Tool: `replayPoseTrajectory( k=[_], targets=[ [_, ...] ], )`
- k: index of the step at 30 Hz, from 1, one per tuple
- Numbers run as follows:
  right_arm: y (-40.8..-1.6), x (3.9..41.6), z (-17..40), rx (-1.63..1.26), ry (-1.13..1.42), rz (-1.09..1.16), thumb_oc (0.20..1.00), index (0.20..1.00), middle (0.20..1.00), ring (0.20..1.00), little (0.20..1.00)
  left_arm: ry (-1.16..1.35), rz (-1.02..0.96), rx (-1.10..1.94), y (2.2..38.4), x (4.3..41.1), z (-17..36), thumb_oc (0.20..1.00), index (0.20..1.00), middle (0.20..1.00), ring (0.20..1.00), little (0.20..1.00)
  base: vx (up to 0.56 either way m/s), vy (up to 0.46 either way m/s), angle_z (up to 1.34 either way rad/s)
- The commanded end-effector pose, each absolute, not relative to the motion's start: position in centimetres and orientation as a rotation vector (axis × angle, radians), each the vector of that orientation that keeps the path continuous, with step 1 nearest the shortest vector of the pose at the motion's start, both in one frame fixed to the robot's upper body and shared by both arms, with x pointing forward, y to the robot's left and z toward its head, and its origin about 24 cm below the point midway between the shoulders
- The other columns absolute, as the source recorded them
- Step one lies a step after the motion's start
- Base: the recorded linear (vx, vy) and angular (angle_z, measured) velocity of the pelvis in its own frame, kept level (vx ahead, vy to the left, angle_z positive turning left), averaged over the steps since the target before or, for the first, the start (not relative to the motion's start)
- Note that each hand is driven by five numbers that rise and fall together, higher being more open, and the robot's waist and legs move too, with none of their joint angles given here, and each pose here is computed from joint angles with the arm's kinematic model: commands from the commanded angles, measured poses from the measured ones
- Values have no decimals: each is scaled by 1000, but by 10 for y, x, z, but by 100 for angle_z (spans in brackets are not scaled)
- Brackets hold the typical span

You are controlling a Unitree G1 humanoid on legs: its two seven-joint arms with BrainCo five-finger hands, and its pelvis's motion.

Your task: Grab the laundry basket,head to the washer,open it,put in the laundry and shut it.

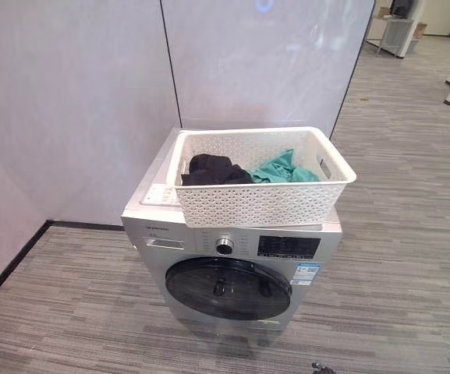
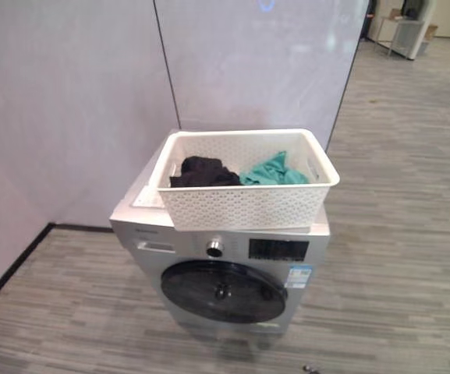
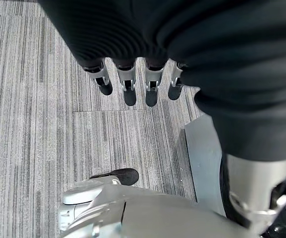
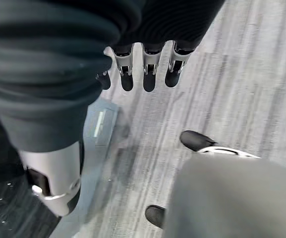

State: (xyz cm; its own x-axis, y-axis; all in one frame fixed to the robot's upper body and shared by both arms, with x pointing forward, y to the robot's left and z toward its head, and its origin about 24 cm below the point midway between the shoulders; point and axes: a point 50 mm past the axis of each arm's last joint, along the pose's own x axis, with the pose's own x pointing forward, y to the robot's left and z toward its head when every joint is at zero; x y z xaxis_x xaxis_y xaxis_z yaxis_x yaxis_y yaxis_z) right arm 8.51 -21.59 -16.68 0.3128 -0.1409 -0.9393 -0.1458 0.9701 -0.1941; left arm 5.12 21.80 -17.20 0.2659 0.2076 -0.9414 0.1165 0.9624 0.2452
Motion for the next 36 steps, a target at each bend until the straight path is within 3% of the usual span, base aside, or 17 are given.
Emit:
replayPoseTrajectory(
  k=[1, 18, 29, 36],
  targets=[
    [-220, 111, -160, -248, 1175, -35, 1000, 1000, 1000, 1000, 1000, 1298, 33, 302, 214, 63, -172, 1000, 1000, 1000, 1000, 1000, 0, 0, 0],
    [-230, 162, -135, -297, 941, -69, 1000, 1000, 1000, 1000, 1000, 1288, 67, 324, 223, 61, -170, 1000, 1000, 1000, 1000, 1000, 3, -4, 2],
    [-243, 227, -83, -437, 647, -47, 1000, 1000, 1000, 1000, 1000, 1255, 101, 316, 228, 64, -168, 1000, 1000, 1000, 1000, 1000, 1, -36, 2],
    [-251, 273, -56, -586, 596, -33, 1000, 1000, 1000, 1000, 1000, 1182, 45, 332, 219, 82, -165, 1000, 1000, 1000, 1000, 1000, -44, -75, 18]
  ],
)
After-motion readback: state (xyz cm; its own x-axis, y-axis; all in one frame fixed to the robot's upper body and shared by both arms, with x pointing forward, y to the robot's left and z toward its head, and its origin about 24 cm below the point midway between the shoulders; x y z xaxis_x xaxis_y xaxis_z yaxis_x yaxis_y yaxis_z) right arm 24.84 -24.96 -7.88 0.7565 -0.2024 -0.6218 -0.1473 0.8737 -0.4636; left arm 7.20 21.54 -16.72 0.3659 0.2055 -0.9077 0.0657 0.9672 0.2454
